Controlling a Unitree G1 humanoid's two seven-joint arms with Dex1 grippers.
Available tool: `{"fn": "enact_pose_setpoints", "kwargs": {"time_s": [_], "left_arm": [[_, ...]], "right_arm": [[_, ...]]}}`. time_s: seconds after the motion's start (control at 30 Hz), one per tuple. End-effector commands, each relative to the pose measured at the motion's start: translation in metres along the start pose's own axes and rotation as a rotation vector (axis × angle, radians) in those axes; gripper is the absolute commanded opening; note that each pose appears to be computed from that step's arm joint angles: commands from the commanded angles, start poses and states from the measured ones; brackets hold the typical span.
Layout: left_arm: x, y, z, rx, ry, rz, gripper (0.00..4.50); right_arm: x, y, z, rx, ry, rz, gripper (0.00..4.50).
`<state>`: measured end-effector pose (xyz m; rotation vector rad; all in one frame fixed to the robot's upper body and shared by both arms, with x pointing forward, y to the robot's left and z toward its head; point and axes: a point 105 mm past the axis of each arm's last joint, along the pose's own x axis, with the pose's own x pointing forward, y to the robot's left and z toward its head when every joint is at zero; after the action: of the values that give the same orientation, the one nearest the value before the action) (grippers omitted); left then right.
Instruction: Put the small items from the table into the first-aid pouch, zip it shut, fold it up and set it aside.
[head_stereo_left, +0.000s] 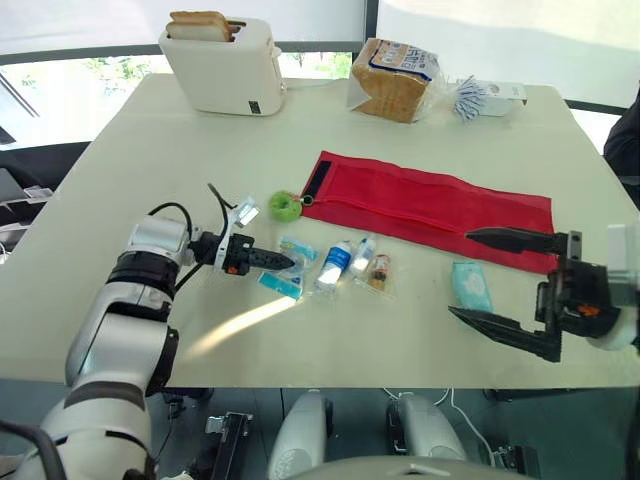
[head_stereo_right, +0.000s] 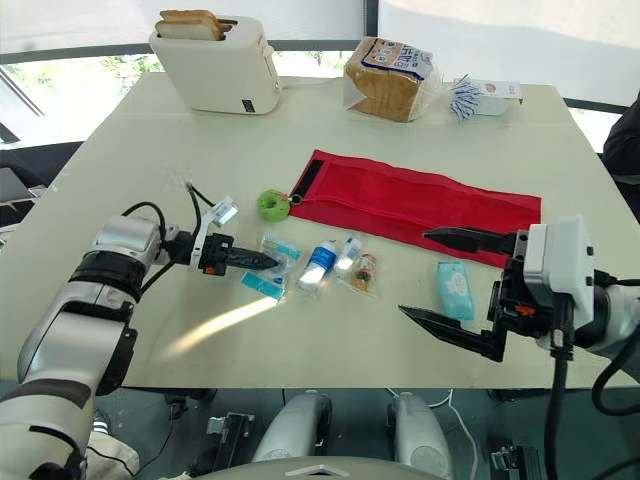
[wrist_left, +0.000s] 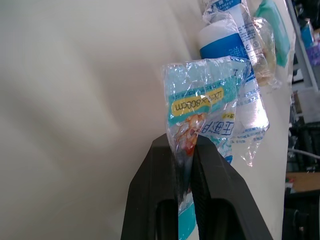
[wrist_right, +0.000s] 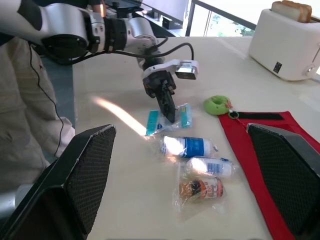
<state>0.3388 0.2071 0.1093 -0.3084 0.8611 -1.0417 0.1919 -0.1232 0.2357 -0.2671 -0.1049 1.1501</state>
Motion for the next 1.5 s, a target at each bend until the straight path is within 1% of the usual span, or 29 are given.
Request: {"fn": "enact_pose_setpoints", "kwargs": {"time_s": [0.03, 0.1, 0.17, 0.23, 0.33, 0.47, 0.57, 0.63, 0.7, 0.77, 0.8, 1.03, 1.2, 1.3, 1.4, 1.43, 1.5], "left_arm": [[-0.031, -0.021, 0.021, 0.002, -0.167, 0.009, 0.04], [-0.041, -0.037, 0.022, -0.007, -0.226, 0.025, 0.04], [-0.044, -0.051, 0.023, -0.008, -0.270, 0.054, 0.04], [-0.039, -0.066, 0.024, -0.029, -0.306, 0.070, 0.04], [-0.023, -0.080, 0.025, -0.010, -0.365, 0.085, 0.04], [0.014, -0.098, 0.030, 0.009, -0.480, 0.071, 0.04], [0.036, -0.112, 0.033, -0.004, -0.536, 0.059, 0.04], [0.045, -0.121, 0.032, -0.012, -0.549, 0.036, 0.04], [0.048, -0.124, 0.031, -0.022, -0.554, 0.029, 0.00], [0.047, -0.125, 0.031, -0.033, -0.558, 0.024, 0.00], [0.046, -0.125, 0.031, -0.038, -0.555, 0.023, 0.00], [0.043, -0.124, 0.027, -0.062, -0.513, 0.009, 0.00], [0.041, -0.124, 0.028, -0.071, -0.491, -0.008, 0.00], [0.042, -0.128, 0.029, -0.069, -0.490, -0.028, 0.00], [0.042, -0.131, 0.029, -0.069, -0.488, -0.041, 0.00], [0.042, -0.131, 0.029, -0.070, -0.487, -0.044, 0.00], [0.042, -0.133, 0.027, -0.070, -0.487, -0.050, 0.00]], "right_arm": [[0.015, -0.002, -0.002, 0.043, -0.002, -0.071, 4.50], [0.024, -0.001, -0.012, 0.084, 0.058, -0.095, 4.50], [0.032, -0.006, -0.026, 0.144, 0.142, -0.122, 4.50], [0.044, -0.009, -0.033, 0.260, 0.130, -0.117, 4.50], [0.067, -0.018, -0.041, 0.358, 0.121, -0.135, 4.50], [0.102, -0.026, -0.058, 0.518, 0.160, -0.139, 4.50], [0.126, -0.025, -0.051, 0.605, 0.119, -0.100, 4.50], [0.137, -0.029, -0.052, 0.648, 0.115, -0.118, 4.50], [0.140, -0.032, -0.048, 0.670, 0.092, -0.134, 3.95], [0.141, -0.034, -0.042, 0.690, 0.063, -0.135, 2.99], [0.141, -0.035, -0.040, 0.695, 0.056, -0.143, 2.68], [0.127, -0.040, -0.041, 0.716, 0.045, -0.194, 2.68], [0.124, -0.039, -0.043, 0.731, 0.047, -0.206, 2.68], [0.125, -0.036, -0.044, 0.740, 0.049, -0.201, 1.77], [0.128, -0.033, -0.045, 0.749, 0.046, -0.197, 0.32], [0.128, -0.033, -0.044, 0.752, 0.043, -0.196, 0.07], [0.129, -0.033, -0.044, 0.757, 0.040, -0.197, 0.07]]}}
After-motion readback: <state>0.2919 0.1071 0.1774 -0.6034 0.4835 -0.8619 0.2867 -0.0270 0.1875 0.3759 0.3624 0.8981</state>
